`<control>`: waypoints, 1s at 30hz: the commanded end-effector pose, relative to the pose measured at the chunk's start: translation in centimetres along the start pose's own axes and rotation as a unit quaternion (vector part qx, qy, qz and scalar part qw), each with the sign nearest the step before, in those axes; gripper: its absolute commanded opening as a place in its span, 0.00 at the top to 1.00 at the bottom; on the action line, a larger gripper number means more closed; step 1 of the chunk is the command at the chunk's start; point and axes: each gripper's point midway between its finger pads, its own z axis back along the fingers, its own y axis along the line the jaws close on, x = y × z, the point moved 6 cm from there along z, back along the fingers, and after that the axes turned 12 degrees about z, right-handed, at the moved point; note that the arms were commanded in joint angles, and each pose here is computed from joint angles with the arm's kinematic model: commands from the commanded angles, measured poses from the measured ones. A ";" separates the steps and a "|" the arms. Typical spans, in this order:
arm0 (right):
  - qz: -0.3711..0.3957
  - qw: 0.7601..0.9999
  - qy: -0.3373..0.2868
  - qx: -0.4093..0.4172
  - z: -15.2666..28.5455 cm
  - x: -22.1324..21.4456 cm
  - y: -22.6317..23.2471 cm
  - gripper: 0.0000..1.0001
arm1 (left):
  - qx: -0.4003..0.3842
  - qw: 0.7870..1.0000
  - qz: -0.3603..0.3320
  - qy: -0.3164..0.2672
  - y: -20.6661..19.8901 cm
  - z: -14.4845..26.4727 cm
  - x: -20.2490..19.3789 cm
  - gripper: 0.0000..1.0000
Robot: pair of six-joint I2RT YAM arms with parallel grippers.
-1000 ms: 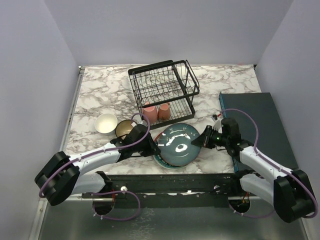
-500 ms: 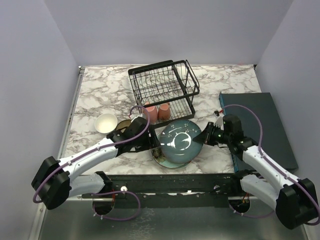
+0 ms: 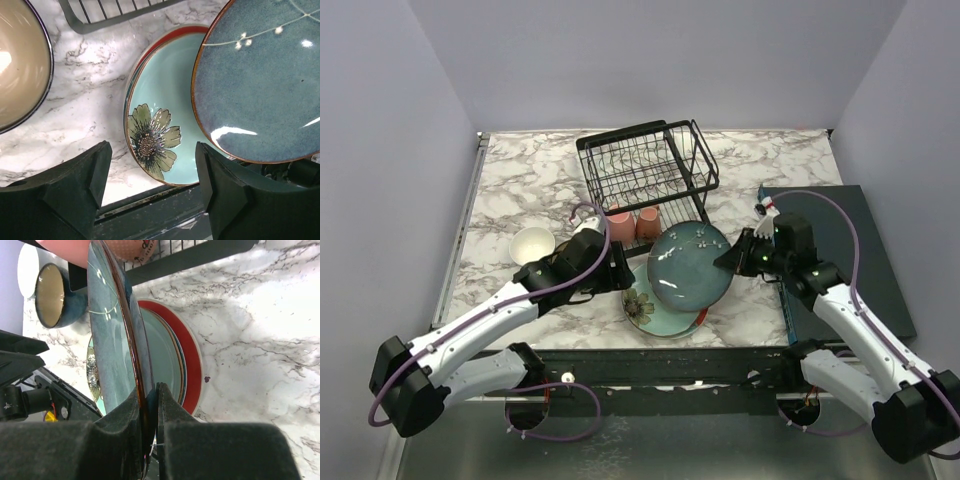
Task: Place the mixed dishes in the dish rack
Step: Pick up the plate at the center of the board.
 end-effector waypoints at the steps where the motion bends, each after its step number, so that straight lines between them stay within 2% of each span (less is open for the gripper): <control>1: 0.046 0.996 -0.068 0.014 2.1 4.1 2.0 1.00 | -0.007 0.998 -0.032 -0.052 -0.1 1.7 1.7 0.26; 10: 0.105 0.988 -0.114 -0.017 5.5 8.7 3.7 1.00 | -0.005 0.994 -0.072 -0.081 0.1 2.5 2.6 0.24; 18: 0.141 0.980 -0.140 -0.028 8.2 11.9 5.4 1.00 | -0.016 0.993 -0.103 -0.056 -1.0 3.4 2.9 0.24; 30: 0.174 0.964 -0.194 -0.052 10.9 16.7 7.1 1.00 | 0.002 0.987 -0.152 -0.053 -0.6 3.1 3.2 0.23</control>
